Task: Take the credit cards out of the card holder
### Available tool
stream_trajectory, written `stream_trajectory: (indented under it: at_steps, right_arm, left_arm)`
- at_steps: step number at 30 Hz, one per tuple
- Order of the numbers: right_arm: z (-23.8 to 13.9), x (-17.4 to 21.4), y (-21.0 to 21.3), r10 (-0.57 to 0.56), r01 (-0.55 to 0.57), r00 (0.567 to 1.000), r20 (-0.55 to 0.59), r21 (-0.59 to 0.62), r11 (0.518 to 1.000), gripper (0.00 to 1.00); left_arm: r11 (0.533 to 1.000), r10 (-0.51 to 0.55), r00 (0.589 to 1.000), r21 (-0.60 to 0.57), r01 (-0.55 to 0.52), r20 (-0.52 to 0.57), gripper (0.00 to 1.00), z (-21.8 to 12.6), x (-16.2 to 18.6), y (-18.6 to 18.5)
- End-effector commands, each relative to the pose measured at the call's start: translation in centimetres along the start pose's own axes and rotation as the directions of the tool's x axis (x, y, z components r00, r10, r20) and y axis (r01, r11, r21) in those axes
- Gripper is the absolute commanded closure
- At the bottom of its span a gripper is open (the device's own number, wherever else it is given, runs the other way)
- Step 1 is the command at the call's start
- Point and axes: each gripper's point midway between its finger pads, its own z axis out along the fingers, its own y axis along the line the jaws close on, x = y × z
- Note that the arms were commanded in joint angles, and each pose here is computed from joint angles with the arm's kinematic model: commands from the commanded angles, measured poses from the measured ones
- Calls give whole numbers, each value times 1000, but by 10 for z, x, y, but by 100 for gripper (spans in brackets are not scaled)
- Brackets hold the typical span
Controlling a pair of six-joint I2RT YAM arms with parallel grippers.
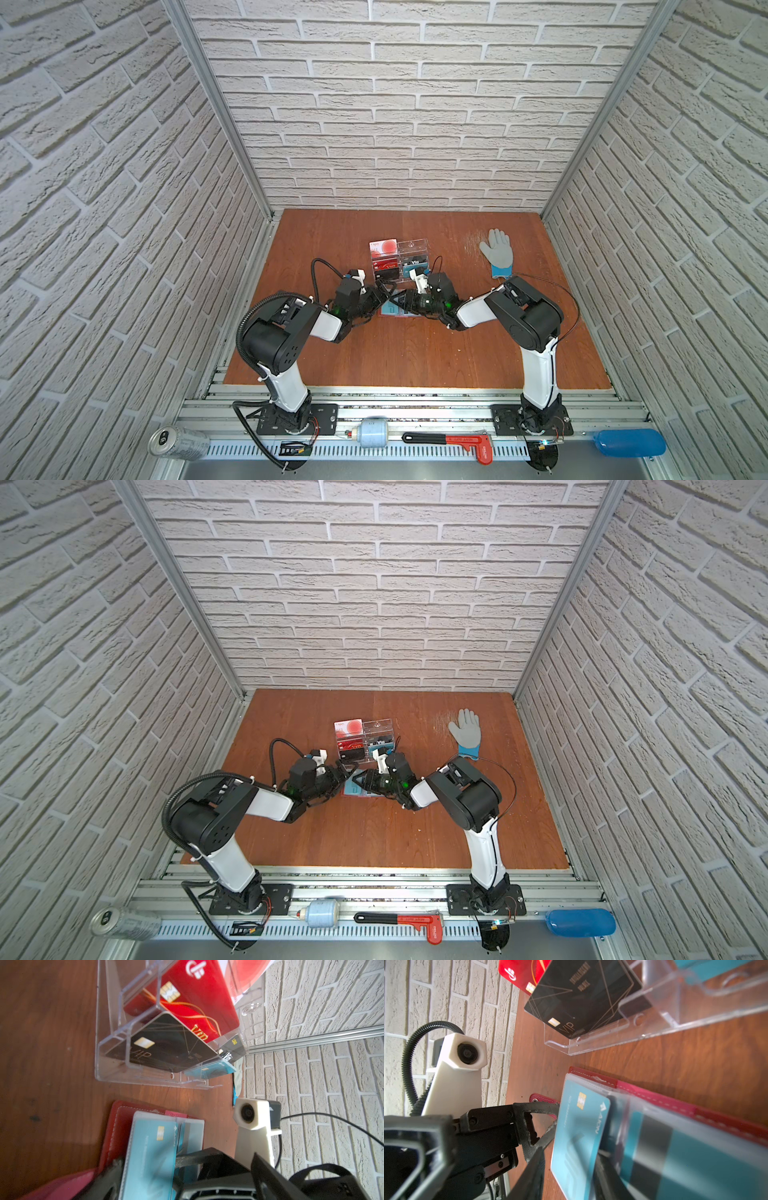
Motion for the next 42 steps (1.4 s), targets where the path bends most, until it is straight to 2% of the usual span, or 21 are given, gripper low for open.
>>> stream_trajectory:
  at_steps: [1, 17, 42]
  right_arm:
    - [2, 9, 17, -17, 16, 1000, -20, -93, 995, 66]
    - [-8, 1, 17, -11, 11, 1000, 3, -155, 988, 81]
    - [-17, -5, 15, -11, 14, 1000, 12, -209, 978, 87]
  left_arm:
    - [998, -41, 996, -57, 36, -82, 5, 2, 26, 23]
    - [995, -58, 996, -87, 52, -74, 4, 0, 25, 38]
    - [993, -68, 995, -99, 61, -72, 3, 0, 27, 46]
